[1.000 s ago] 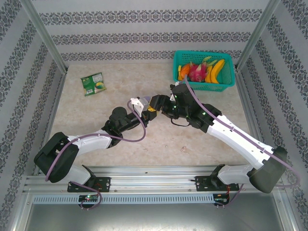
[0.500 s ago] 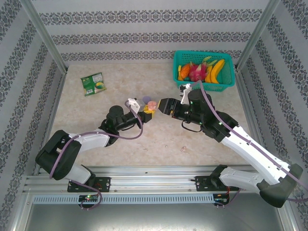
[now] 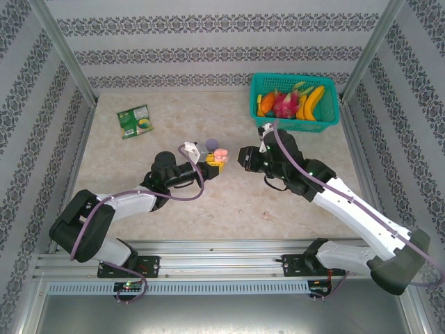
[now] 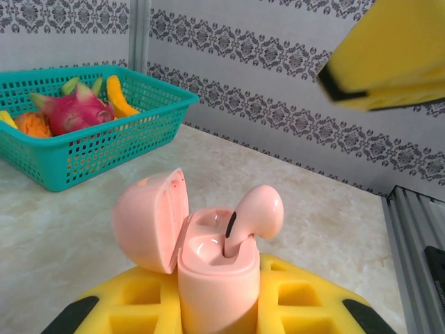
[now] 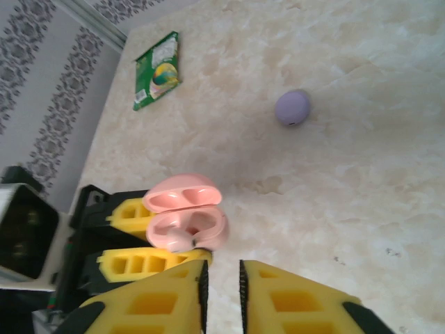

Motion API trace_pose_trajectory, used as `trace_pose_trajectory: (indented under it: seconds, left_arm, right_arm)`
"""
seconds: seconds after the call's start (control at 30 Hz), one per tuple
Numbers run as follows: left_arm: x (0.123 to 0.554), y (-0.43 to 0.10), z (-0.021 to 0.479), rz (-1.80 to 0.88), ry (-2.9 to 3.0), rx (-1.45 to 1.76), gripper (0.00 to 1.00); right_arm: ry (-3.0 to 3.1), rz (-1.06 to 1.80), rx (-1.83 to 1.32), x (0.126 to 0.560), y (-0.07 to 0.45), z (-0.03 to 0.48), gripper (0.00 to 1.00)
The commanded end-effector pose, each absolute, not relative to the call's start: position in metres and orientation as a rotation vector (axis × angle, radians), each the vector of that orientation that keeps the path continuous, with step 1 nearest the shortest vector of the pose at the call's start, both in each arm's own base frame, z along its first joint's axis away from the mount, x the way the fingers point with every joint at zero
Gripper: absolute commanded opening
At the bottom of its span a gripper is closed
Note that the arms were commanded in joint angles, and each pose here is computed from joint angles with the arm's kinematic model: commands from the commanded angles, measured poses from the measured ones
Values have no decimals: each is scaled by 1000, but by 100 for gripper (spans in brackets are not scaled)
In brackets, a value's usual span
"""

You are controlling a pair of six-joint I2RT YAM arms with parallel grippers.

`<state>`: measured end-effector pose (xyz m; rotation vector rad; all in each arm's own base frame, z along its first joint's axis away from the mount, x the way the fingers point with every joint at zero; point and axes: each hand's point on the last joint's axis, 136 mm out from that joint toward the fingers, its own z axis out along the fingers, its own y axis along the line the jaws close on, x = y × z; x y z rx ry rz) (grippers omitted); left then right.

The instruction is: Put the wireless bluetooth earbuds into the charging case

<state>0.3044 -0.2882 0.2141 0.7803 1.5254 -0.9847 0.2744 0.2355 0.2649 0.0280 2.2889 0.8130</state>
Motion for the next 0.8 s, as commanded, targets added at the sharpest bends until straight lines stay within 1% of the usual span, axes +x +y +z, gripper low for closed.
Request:
trace_pose_trajectory:
  seconds: [0.0, 0.23, 0.6, 0.77]
  left_arm:
    - [304, -287, 242, -1010, 1451, 781, 0]
    - [305, -288, 243, -1014, 1451, 780, 0]
    - [306, -288, 243, -1016, 1459, 776, 0]
    - [306, -289, 244, -1021, 1460, 778, 0]
  right_arm:
    - [2308, 786, 21, 278, 236, 257, 17]
    - [2353, 836, -5, 274, 252, 246, 4]
    - [2384, 917, -65, 269, 282, 245, 0]
    - [2379, 933, -80, 269, 289, 249, 0]
